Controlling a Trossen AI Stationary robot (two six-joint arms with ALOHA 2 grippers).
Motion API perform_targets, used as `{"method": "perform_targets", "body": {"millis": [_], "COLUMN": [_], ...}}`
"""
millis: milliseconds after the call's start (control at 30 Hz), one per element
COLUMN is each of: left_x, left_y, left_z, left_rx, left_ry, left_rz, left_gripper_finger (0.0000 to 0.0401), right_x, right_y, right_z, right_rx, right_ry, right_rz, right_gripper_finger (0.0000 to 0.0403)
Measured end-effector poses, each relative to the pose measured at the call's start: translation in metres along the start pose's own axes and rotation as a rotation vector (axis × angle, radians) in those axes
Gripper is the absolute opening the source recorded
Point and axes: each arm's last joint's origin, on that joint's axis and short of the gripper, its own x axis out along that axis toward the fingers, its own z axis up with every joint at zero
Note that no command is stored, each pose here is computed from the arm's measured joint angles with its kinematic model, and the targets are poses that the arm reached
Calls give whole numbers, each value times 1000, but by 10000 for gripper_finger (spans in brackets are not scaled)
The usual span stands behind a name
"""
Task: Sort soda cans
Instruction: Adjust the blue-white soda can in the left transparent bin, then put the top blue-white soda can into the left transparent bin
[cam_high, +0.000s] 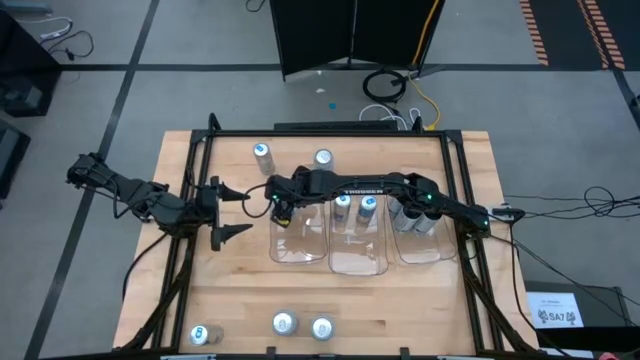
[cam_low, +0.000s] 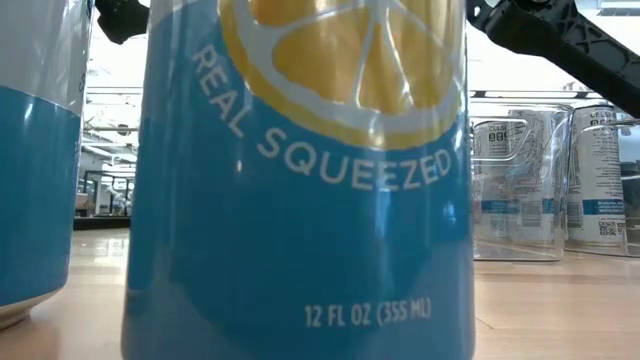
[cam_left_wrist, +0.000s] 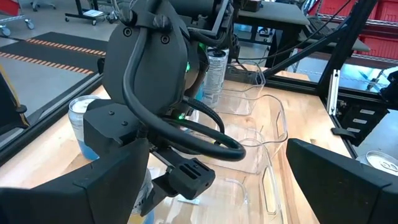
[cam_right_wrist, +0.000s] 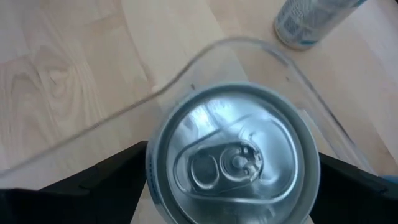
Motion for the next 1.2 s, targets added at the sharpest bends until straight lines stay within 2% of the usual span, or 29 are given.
{"method": "perform_targets", "body": {"millis": [167,267,533,600,667,833,933,1200], "left_x": [0,0,0,0,0,1,1,1], "left_y": [0,0,0,0,0,0,0,3], "left_z": [0,0,0,0,0,-1,0,1], "left_rx": [1,1,4,5,7,11,10,31], "left_ry": [0,0,1,0,2,4,-1,-35], "left_rz": [0,0,0,2,3,18,30,130], "left_gripper_finger": [389,389,389,389,389,389,389,389], "right_x": [-9,-26,-86,-100,-109,-112,-109,-99], "right_y": [-3,-6,-15,-19,-24,-57,-79,-140], "right_z": [-2,1,18,20,21,15,13,20], "right_rx": [-11,-5,60,64,128,415,455,531], "right_ry": [43,38,-69,-92,-111,-5,53,130], "right_rz": [-15,-14,19,-6,-70,-186,-240,-238], "right_gripper_finger": [386,398,394,394,394,394,393,393]}}
